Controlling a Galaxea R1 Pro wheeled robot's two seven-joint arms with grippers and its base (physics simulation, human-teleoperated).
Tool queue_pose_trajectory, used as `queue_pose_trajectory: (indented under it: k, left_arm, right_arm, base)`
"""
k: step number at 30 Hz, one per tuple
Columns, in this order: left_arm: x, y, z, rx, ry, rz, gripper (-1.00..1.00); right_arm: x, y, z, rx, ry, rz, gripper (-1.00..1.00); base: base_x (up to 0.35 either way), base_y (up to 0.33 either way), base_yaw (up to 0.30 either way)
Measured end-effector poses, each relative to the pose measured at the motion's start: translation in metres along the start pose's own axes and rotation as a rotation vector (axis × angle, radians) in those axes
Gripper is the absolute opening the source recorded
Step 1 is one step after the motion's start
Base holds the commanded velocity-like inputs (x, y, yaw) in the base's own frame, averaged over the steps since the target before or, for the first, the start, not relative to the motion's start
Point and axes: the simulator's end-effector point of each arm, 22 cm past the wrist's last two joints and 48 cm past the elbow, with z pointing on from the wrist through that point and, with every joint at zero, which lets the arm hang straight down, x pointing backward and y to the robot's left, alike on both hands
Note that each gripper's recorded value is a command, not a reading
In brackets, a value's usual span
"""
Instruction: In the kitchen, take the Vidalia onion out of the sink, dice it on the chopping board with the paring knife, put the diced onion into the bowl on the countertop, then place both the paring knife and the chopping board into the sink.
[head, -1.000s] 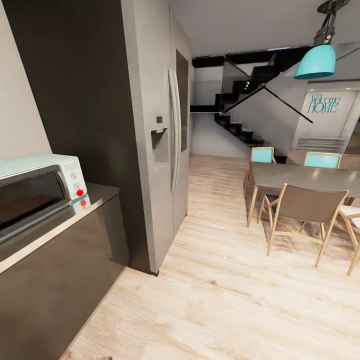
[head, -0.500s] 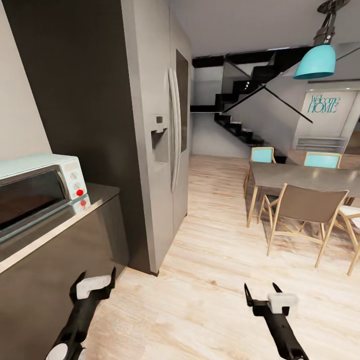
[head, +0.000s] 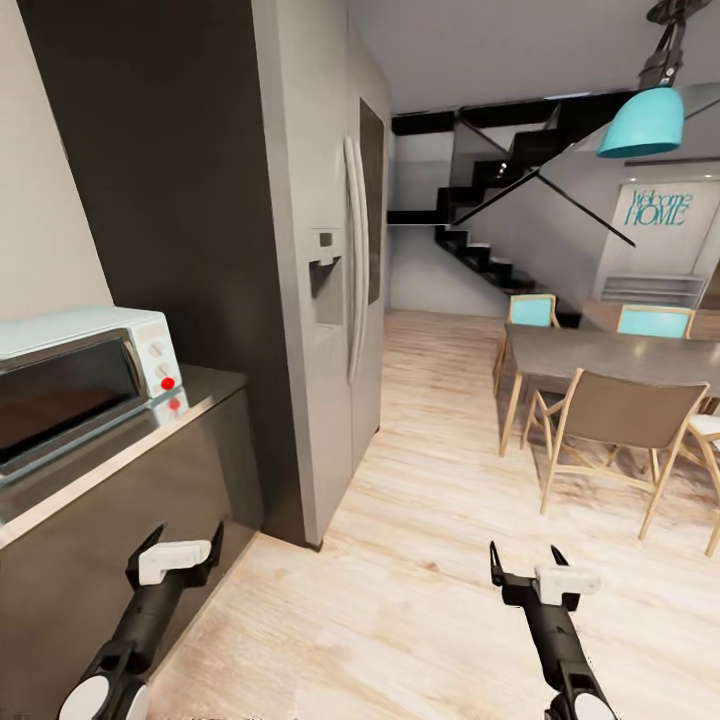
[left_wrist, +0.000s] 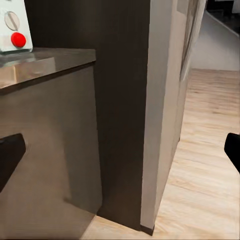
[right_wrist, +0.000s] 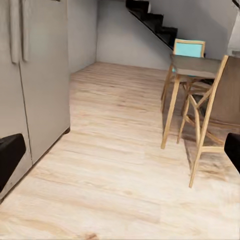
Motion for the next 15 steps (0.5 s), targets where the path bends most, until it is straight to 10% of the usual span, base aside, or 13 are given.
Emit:
queue_pose_trajectory:
  k: [9,15]
  left_arm:
    - [0.003,0.004,0.001,0.008,0.018,0.017,1.0]
    - [0.005,0.003,0.001,0.013,0.022,0.017,1.0]
  right_arm:
    - [-0.032,0.094,-0.03,-0.066,-0.06,0.034,1.0]
    - [-0.031,0.097,-0.035,-0.039,-0.057,0.037,1.0]
  base:
    - [0.0,0.0,0.279]
    - [0.0,0.0,0.28]
